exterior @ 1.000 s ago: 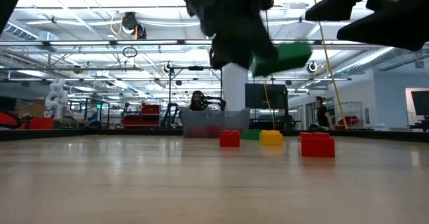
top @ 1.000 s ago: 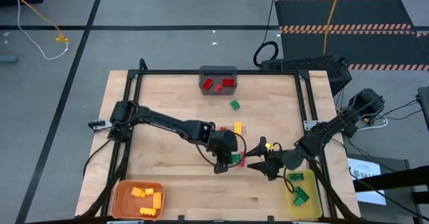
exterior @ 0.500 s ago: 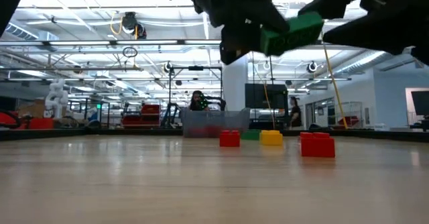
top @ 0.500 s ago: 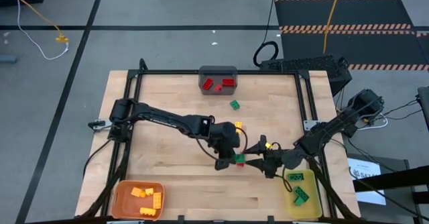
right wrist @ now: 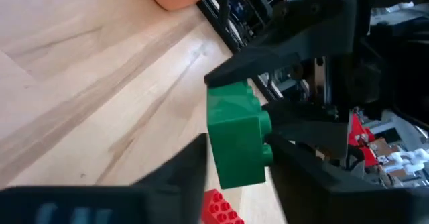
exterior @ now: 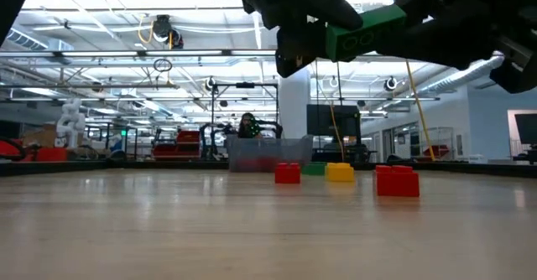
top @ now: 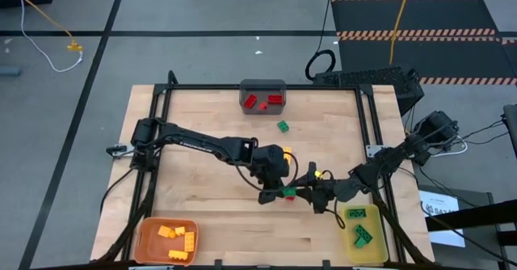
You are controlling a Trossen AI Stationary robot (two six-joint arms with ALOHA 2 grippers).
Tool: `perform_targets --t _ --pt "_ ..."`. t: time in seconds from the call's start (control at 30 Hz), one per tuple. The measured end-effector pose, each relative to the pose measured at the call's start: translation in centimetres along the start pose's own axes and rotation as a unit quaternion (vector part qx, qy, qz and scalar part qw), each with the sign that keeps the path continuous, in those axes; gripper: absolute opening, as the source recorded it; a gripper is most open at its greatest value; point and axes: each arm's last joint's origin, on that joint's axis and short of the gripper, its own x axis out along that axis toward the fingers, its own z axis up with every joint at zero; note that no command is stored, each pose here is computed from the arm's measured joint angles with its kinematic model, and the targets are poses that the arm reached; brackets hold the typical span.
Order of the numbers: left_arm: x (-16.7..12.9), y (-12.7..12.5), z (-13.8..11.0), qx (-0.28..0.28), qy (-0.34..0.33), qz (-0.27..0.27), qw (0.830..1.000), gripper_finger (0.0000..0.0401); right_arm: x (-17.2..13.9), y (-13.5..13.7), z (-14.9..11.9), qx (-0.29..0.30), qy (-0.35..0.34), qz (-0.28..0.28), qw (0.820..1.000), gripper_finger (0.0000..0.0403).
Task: Sort & place blocks by color
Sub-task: Put the green game piece into the yellow bin
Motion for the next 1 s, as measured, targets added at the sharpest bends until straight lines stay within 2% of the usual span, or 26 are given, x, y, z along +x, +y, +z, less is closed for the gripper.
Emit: perform_targets --t 0.1,0.3,0.47,0.63,0.73,0.83,0.93,1.0 --pt "0.0 0.1 0.0 0.001 0.002 -0.001 1.000 0.0162 0.1 -0.1 -0.1 0.003 0.004 -0.005 1.000 0.0077" --pt "-0.1 0.3 0.0 0.009 0.004 0.005 1.000 0.0247 0.1 -0.1 -0.1 0.019 0.003 -0.003 1.000 0.0077" --pt "-1.2 0.9 -0.4 0.000 0.036 0.020 0.999 0.0281 -0.7 -0.1 0.3 0.023 0.001 -0.001 1.000 0.0077" --pt "-3.5 1.6 -1.5 -0.010 0.101 0.107 0.989 0.0286 -2.8 -0.7 0.6 0.062 0.028 -0.005 0.998 0.0077" --pt "-5.0 1.2 -1.6 -0.008 0.105 0.170 0.980 0.0280 -4.3 -1.5 0.2 0.144 0.042 0.021 0.989 0.0077" --pt "-5.7 1.0 -1.6 -0.005 0.098 0.212 0.972 0.0273 -5.9 -1.9 -0.1 0.254 0.039 0.117 0.959 0.0077" --pt "-5.7 0.8 -1.3 0.004 0.080 0.228 0.970 0.0267 -7.2 -2.0 -0.6 0.353 0.058 0.210 0.910 0.0077" --pt "-5.7 0.8 -1.3 0.009 0.078 0.230 0.970 0.0263 -8.0 -2.1 -0.8 0.410 0.073 0.266 0.870 0.0077"
